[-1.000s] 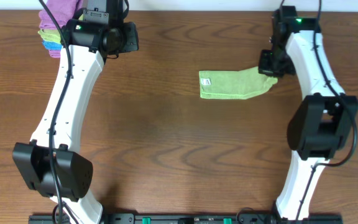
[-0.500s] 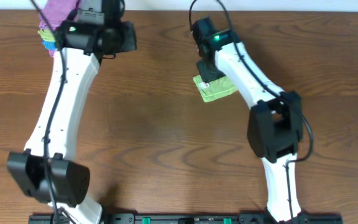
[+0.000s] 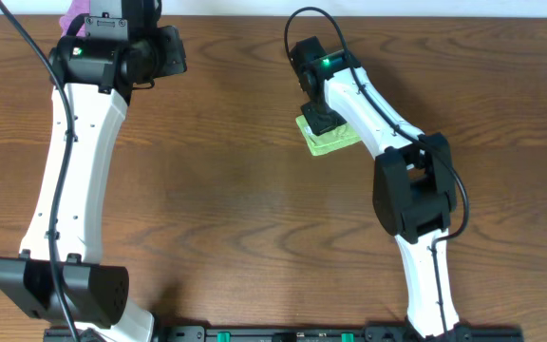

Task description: Fold the cloth

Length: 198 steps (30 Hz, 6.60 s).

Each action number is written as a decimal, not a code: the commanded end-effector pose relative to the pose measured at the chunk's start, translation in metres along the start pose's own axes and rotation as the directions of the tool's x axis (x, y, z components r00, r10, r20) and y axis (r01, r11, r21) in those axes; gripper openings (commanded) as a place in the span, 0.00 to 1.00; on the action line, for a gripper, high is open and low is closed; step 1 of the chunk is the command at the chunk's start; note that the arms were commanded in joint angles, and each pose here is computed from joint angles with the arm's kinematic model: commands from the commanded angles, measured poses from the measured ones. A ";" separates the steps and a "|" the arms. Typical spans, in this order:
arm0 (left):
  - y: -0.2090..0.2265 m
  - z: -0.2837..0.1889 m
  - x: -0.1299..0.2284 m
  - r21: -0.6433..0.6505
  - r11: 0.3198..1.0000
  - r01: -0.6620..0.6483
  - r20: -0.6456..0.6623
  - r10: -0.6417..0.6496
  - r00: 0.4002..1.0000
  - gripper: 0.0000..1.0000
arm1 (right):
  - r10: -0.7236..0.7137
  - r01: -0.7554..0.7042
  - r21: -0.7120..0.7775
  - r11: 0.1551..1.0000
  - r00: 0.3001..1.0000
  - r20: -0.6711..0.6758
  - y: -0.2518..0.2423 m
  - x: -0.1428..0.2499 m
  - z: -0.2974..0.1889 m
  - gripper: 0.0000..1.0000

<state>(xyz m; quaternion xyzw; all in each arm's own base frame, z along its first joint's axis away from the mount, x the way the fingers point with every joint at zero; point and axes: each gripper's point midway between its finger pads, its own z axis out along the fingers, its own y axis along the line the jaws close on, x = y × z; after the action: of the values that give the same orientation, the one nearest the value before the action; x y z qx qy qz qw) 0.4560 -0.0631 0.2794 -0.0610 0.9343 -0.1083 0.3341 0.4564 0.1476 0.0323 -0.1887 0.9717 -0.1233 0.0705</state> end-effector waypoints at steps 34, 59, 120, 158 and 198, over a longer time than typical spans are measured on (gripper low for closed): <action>-0.014 0.081 0.055 0.259 0.956 0.135 -0.242 -0.071 0.968 0.20 | 0.276 -0.226 -0.284 0.932 0.949 0.151 -0.063 -0.014 -0.074 0.01; -0.143 0.206 0.177 0.490 0.835 0.248 -0.503 0.039 0.864 0.76 | 0.494 -0.460 -0.232 0.857 0.861 0.117 -0.089 0.001 0.040 0.02; -0.112 0.179 -0.037 0.664 0.711 0.230 -0.124 -0.198 0.972 0.06 | 0.556 -0.561 -0.329 0.760 0.823 -0.118 -0.114 0.028 0.038 0.02; 0.220 0.141 -0.131 0.284 0.733 0.619 0.154 -0.672 0.725 0.06 | 0.548 -0.531 -0.346 0.773 0.835 -0.057 -0.112 0.011 0.032 0.02; 0.221 0.180 -0.114 0.302 0.679 0.669 0.081 -0.718 0.692 0.56 | 0.551 -0.522 -0.353 0.776 0.834 -0.022 -0.115 0.003 0.032 0.02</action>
<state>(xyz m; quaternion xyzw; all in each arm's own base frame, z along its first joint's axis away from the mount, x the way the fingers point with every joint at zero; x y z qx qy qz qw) 0.6520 0.1466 0.1594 -0.3789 0.7806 -0.3313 0.3706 0.4957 0.0329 0.0299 0.0938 0.9868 0.0832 0.1024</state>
